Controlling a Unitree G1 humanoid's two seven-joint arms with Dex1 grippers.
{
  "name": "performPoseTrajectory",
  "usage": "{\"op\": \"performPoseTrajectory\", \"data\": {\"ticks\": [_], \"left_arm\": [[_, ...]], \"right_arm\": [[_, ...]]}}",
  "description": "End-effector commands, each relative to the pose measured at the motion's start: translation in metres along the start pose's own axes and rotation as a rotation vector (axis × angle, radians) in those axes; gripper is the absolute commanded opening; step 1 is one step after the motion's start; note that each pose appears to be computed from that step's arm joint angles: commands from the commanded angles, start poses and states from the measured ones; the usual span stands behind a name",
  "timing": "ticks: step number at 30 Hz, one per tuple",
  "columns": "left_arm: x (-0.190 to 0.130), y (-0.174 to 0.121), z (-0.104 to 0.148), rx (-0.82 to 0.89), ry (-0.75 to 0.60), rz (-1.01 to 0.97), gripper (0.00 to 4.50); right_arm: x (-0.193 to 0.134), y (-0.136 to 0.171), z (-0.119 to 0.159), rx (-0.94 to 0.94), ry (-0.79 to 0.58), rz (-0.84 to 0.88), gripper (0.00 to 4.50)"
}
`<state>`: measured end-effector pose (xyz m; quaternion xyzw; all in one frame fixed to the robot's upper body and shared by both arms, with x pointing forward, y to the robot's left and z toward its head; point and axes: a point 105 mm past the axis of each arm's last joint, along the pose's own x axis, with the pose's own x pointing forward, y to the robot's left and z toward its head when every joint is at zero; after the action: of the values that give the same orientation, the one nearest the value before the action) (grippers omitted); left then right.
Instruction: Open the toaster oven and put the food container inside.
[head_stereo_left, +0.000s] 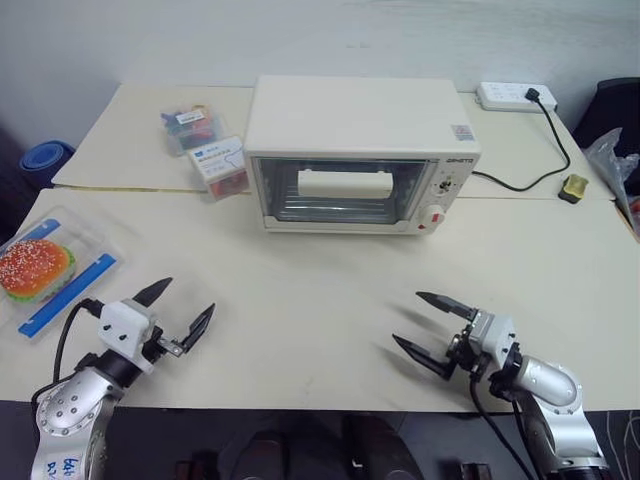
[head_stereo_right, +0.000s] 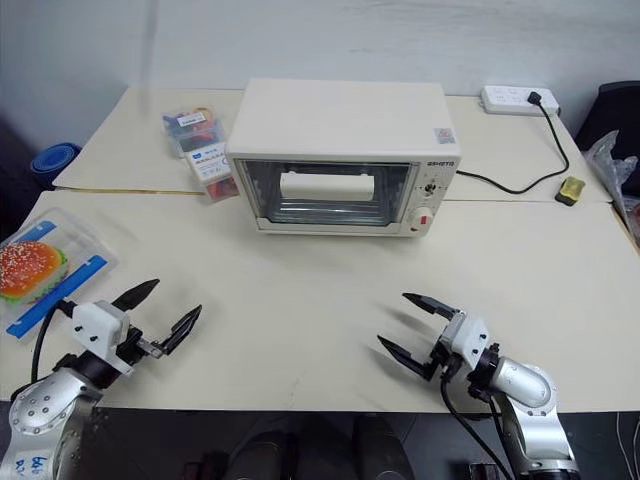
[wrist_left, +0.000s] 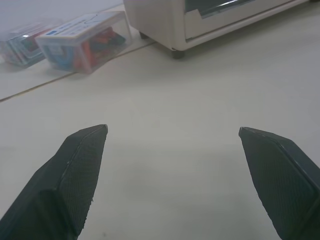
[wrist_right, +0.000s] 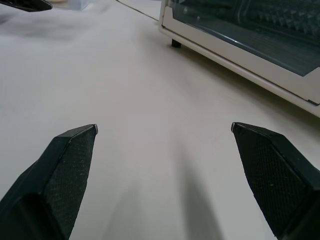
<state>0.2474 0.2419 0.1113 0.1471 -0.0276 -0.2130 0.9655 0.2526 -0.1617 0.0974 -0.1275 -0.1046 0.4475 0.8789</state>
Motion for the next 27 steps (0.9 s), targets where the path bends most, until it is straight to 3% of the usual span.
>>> {"op": "performPoseTrajectory", "data": {"ticks": [1,7,12,20,24,27], "left_arm": [[0.000,0.000,0.012,0.007,-0.025,-0.039,4.50],[-0.008,0.008,0.055,-0.051,-0.146,-0.196,4.50],[-0.004,0.014,0.090,-0.082,-0.208,-0.287,4.50],[0.003,0.000,0.099,-0.109,-0.244,-0.340,4.50],[0.004,-0.005,0.097,-0.137,-0.240,-0.346,4.50],[0.001,-0.006,0.091,-0.170,-0.220,-0.355,4.50]], "right_arm": [[0.007,-0.009,0.016,-0.002,-0.063,-0.012,4.48],[0.044,-0.030,0.069,0.086,-0.180,0.045,4.48],[0.065,-0.056,0.084,0.103,-0.201,-0.023,4.48],[0.088,-0.068,0.092,0.074,-0.243,-0.063,4.48],[0.092,-0.061,0.099,0.049,-0.288,-0.038,4.48],[0.089,-0.036,0.100,0.009,-0.315,0.074,4.48]]}}
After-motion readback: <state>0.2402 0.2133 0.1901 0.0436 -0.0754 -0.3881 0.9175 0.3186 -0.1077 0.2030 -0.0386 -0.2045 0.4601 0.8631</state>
